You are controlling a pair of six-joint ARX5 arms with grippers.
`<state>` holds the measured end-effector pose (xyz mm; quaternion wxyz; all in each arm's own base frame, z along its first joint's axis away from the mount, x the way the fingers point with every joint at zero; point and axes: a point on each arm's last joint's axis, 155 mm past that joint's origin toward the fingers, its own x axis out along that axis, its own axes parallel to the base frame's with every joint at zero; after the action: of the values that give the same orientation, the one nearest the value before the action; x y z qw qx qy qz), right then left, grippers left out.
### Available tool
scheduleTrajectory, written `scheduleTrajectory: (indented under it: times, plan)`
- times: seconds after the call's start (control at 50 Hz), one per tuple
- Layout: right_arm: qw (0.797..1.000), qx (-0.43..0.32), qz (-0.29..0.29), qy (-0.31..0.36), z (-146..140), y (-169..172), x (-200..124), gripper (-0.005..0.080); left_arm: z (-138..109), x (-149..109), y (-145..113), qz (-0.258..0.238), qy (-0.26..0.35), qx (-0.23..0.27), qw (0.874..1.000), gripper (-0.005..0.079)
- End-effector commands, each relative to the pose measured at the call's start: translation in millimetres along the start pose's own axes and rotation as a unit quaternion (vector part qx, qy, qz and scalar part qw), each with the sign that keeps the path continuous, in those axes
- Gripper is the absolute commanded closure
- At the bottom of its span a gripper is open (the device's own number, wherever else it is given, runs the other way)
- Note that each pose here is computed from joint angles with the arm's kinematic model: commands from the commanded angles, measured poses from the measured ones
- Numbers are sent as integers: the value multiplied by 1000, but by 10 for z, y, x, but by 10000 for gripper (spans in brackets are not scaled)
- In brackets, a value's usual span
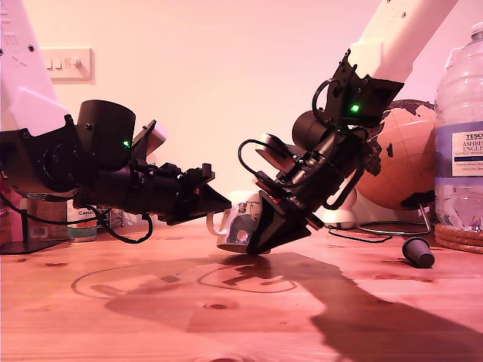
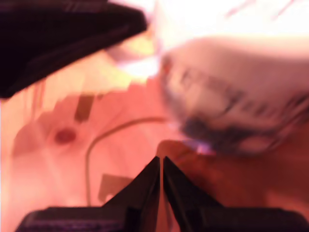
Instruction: Lift the coffee cup and remove the coffee capsule that is hidden under it
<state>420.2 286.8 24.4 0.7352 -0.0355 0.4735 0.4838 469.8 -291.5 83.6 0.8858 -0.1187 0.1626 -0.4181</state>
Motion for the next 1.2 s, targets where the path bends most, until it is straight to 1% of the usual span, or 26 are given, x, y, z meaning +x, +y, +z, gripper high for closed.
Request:
scheduleTrajectory:
  times: [0.0,0.16,0.3,0.56,0.66,0.74,0.82,1.0,1.18]
  plan:
    - [1000,1,9,10,-57,39,3,765,-243,-9,23,3,28,-9,1000,764]
    - [999,23,25,36,-220,60,-55,765,-347,-17,15,-1,49,-5,999,764]
    - [998,40,37,40,-273,63,-130,765,-412,-25,-30,-14,62,-12,998,764]
    - [999,43,22,12,-121,-45,-380,765,-571,-49,-93,-30,94,-26,995,764]
    - [998,52,18,4,-89,-81,-458,765,-649,-59,-98,-28,109,-27,993,764]
    - [998,53,16,2,-84,-100,-478,765,-711,-75,-96,-26,122,-31,992,764]
    - [998,53,16,1,-79,-105,-483,765,-763,-96,-105,-26,136,-23,990,764]
    - [999,49,14,-3,-54,-115,-481,765,-763,-145,-131,-26,151,-12,988,764]
    - [999,49,13,-5,-46,-119,-483,765,-865,-219,-145,-24,182,-9,983,764]
